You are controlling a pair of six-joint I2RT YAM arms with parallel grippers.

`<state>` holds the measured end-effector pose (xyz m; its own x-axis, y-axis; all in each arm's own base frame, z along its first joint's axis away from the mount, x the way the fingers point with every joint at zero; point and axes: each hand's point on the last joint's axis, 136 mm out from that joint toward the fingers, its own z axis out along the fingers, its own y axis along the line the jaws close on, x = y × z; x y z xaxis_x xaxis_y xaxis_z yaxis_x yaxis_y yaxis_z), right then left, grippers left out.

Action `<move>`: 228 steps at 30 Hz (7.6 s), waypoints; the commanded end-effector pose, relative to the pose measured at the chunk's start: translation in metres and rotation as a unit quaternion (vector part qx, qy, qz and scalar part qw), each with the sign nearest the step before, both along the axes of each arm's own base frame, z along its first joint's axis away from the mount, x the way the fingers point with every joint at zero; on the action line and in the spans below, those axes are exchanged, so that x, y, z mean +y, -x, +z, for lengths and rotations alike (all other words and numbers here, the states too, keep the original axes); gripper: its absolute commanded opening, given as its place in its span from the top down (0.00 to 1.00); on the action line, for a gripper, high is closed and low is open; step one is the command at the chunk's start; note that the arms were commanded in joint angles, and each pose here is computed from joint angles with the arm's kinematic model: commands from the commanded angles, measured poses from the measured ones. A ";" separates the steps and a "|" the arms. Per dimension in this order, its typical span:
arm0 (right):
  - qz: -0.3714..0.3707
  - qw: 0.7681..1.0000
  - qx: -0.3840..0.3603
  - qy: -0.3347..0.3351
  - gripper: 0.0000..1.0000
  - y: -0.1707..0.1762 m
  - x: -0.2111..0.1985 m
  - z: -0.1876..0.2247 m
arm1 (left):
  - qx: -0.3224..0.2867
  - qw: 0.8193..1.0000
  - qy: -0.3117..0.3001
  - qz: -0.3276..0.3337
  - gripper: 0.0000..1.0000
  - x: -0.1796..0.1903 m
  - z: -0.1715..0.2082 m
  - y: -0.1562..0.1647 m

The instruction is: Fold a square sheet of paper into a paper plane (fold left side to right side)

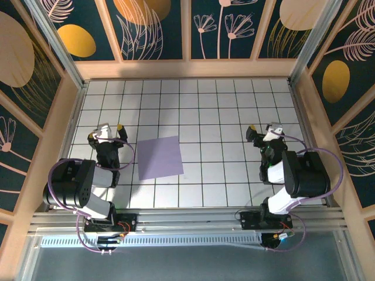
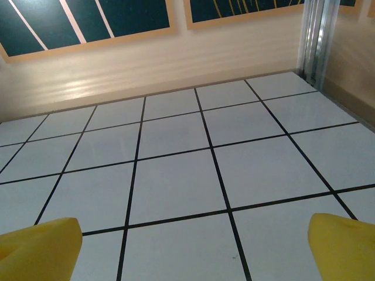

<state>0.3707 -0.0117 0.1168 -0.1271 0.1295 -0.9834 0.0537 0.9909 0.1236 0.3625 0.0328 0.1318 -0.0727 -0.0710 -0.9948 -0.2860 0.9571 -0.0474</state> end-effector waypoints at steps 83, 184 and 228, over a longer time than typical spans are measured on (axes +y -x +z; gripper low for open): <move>0.121 0.929 0.215 -0.275 0.01 0.043 0.075 0.076 | 0.291 0.835 0.419 -0.206 0.01 -0.160 -0.005 0.059; 0.177 0.849 0.495 0.051 0.01 0.034 0.246 -0.081 | 0.503 0.746 0.338 -0.274 0.60 -0.320 -0.098 0.140; 0.226 0.792 0.557 0.108 0.35 0.090 0.275 -0.100 | 0.494 0.749 0.348 -0.273 0.65 -0.328 -0.108 0.139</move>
